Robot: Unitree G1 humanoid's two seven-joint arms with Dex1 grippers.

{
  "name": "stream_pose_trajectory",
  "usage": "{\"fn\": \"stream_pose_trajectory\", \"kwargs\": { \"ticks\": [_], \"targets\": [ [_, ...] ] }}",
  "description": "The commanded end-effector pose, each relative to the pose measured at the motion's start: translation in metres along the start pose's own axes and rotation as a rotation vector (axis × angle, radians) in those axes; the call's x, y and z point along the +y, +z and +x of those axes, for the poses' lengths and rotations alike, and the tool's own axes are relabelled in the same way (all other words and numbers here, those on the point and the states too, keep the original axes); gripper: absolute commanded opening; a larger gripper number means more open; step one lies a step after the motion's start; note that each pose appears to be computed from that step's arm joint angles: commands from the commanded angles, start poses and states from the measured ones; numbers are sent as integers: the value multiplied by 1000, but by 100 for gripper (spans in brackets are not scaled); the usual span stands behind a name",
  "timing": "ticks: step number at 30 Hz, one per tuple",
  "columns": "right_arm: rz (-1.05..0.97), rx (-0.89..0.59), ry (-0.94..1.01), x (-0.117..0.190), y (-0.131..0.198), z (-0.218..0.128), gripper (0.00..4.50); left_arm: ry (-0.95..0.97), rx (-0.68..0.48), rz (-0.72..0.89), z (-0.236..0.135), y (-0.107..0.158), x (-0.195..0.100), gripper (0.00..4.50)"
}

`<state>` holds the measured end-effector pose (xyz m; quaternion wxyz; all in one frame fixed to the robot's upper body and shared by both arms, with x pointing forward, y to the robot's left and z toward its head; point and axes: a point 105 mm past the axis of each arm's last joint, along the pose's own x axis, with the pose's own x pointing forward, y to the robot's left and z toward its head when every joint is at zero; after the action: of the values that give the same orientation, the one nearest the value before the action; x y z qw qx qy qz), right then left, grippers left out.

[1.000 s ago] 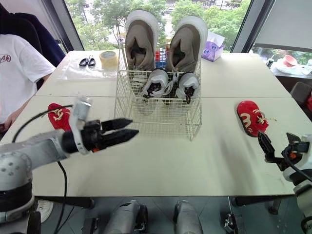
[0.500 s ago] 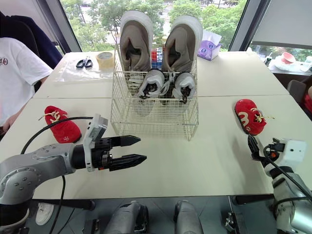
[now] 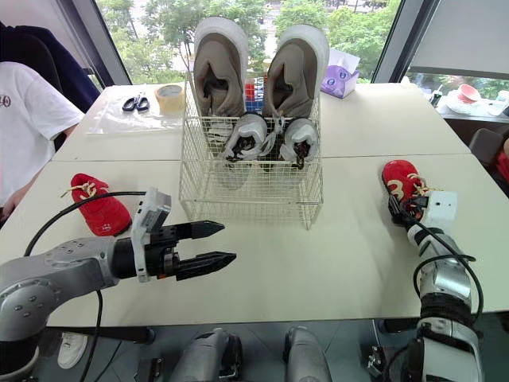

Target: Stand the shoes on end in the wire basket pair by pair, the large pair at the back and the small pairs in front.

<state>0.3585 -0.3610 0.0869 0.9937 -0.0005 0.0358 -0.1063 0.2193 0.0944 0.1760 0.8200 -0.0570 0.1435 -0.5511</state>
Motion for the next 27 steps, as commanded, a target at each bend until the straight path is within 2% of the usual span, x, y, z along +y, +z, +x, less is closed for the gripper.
{"fn": "stream_pose_trajectory", "kwargs": {
  "ticks": [1,2,3,5,6,8,9,11,12,14,16,18,20,23,27],
  "targets": [
    [-24,-38,13,0,8,4,265,135,-19,61,-15,13,10,450],
    [-21,-42,18,2,9,5,222,232,-18,71,-21,15,21,450],
    [-17,-48,20,2,10,5,198,336,-3,109,-27,17,31,450],
    [-8,-106,18,1,25,4,185,409,48,131,-37,20,41,450],
    [-3,-180,23,2,47,3,185,381,16,62,-43,27,44,450],
    [-8,-323,38,3,92,-3,185,320,-98,23,-55,51,44,450],
    [-19,-445,64,7,136,-10,185,194,-220,-47,-64,73,35,450],
    [-29,-700,168,24,232,-36,185,106,-460,-102,-89,120,36,450],
    [-31,-778,215,33,261,-50,185,83,-519,-116,-97,133,37,450],
    [-50,-899,418,65,313,-76,185,68,-562,-105,-101,151,39,450],
    [-66,-967,644,103,346,-105,185,44,-599,-101,-103,168,40,450],
    [-239,-970,1022,166,357,-150,185,-12,-650,-91,-104,191,38,450],
    [-448,-956,1164,197,353,-167,185,-78,-667,-67,-103,209,31,450],
    [-658,-978,1208,219,349,-170,185,-155,-644,-23,-98,225,21,450],
    [-821,-1020,1222,241,338,-166,185,-242,-605,2,-86,229,11,450]
  ]
}}
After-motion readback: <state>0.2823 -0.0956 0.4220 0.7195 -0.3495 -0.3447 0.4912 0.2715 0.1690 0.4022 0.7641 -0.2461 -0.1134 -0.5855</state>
